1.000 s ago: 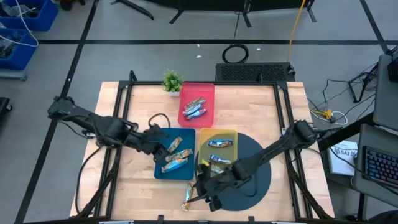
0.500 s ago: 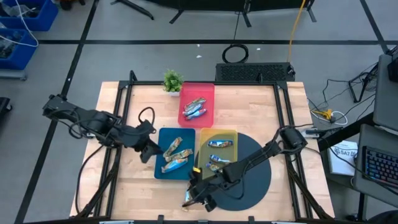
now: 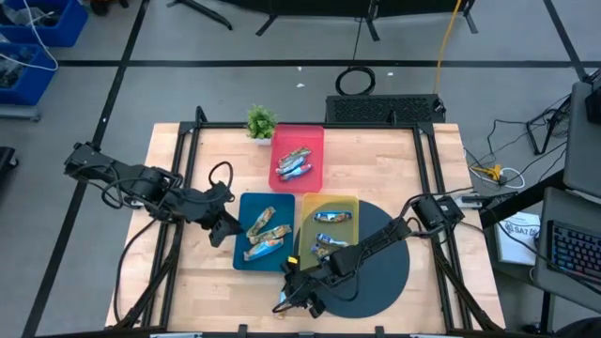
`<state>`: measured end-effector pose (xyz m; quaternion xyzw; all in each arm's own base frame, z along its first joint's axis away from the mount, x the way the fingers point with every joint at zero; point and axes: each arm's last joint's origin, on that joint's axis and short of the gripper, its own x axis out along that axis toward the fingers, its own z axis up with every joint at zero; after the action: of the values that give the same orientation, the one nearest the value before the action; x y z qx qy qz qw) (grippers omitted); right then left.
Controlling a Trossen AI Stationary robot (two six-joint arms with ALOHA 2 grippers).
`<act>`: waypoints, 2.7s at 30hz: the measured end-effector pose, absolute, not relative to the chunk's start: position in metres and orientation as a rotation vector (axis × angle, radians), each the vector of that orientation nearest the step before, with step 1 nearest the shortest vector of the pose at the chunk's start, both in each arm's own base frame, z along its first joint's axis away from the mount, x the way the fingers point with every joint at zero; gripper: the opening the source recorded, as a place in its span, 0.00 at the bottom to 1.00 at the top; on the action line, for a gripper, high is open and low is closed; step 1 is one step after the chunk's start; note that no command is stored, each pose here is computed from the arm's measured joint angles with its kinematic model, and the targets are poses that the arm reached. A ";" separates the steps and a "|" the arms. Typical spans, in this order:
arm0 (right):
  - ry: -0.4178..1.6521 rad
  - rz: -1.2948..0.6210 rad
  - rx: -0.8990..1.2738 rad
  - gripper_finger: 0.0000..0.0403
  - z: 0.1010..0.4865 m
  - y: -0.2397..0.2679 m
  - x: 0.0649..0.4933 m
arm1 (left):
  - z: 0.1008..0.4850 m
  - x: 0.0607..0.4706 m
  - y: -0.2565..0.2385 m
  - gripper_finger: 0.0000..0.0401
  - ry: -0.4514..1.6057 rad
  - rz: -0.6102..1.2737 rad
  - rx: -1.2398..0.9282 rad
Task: Pick and place Granola Bars by type
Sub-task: Put the yellow granola bar into the blue bin, then return to Home Position
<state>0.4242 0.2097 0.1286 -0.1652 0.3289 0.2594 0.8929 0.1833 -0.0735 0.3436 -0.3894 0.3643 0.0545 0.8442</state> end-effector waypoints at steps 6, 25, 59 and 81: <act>0.679 0.524 -0.354 0.31 0.124 0.207 0.427 | 0.344 0.183 -0.073 0.37 0.769 0.115 -0.823; 0.636 0.454 -0.278 0.00 0.189 0.202 0.413 | 0.344 0.184 -0.072 0.37 0.762 0.124 -0.825; 0.652 0.355 -0.130 0.00 0.169 0.112 0.454 | 0.344 0.185 -0.070 0.37 0.742 0.148 -0.816; 0.473 0.298 0.022 0.30 0.256 0.096 0.436 | 0.385 0.119 -0.043 0.37 0.444 -0.089 -0.385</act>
<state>0.4357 0.0957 0.2559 0.0107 0.2332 0.1473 0.9611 0.1185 -0.0427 0.3851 -0.1898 0.2189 -0.0437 0.9561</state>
